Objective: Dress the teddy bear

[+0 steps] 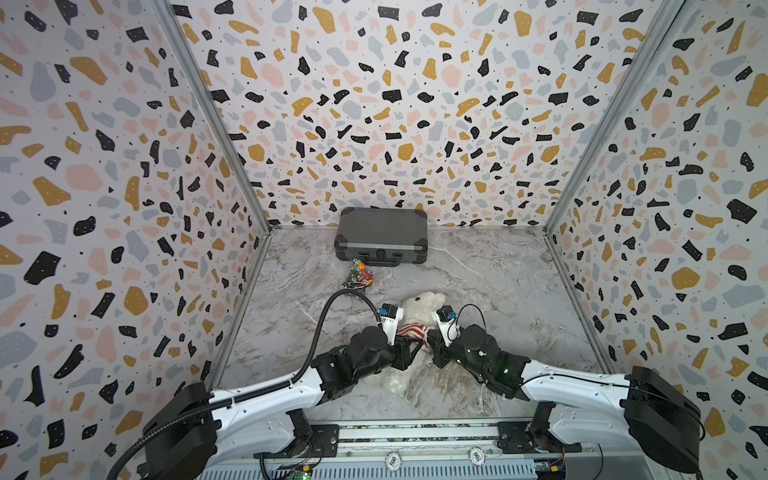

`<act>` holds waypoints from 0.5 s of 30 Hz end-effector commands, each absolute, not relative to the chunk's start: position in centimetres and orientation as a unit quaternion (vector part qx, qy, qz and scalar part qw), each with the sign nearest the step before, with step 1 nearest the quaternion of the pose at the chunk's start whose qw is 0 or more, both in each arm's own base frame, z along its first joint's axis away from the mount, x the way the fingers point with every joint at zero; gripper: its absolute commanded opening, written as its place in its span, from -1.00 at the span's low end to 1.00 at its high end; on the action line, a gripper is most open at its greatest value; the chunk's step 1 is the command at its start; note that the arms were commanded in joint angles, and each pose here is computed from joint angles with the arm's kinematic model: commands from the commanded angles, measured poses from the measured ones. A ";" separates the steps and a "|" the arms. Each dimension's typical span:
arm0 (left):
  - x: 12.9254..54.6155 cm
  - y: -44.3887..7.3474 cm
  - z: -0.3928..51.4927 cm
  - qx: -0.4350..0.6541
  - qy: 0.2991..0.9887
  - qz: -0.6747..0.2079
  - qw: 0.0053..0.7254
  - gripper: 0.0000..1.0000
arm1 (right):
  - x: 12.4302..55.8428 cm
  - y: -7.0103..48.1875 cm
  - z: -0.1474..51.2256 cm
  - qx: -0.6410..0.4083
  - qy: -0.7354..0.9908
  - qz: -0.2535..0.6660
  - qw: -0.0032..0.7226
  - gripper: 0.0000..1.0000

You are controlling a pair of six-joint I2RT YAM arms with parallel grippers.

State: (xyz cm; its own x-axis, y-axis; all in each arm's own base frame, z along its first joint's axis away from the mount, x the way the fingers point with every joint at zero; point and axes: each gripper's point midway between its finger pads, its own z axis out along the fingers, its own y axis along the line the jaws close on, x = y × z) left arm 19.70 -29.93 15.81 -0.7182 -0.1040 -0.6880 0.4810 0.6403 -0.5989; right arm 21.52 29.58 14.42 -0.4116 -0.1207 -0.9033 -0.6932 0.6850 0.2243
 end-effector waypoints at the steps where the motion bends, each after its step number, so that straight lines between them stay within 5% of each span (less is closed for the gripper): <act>1: 20.6 -30.3 17.1 0.094 0.817 -0.421 0.383 -0.40 | 21.5 29.8 15.7 -0.248 0.772 0.317 0.491 -1.00; 7: 20.5 -30.0 16.6 0.092 0.821 -0.414 0.381 -0.85 | 21.6 29.7 15.5 -0.246 0.774 0.312 0.493 -1.00; 15: 21.1 -27.4 15.8 0.074 0.835 -0.379 0.391 -1.00 | 21.7 29.1 15.4 -0.243 0.777 0.302 0.496 -1.00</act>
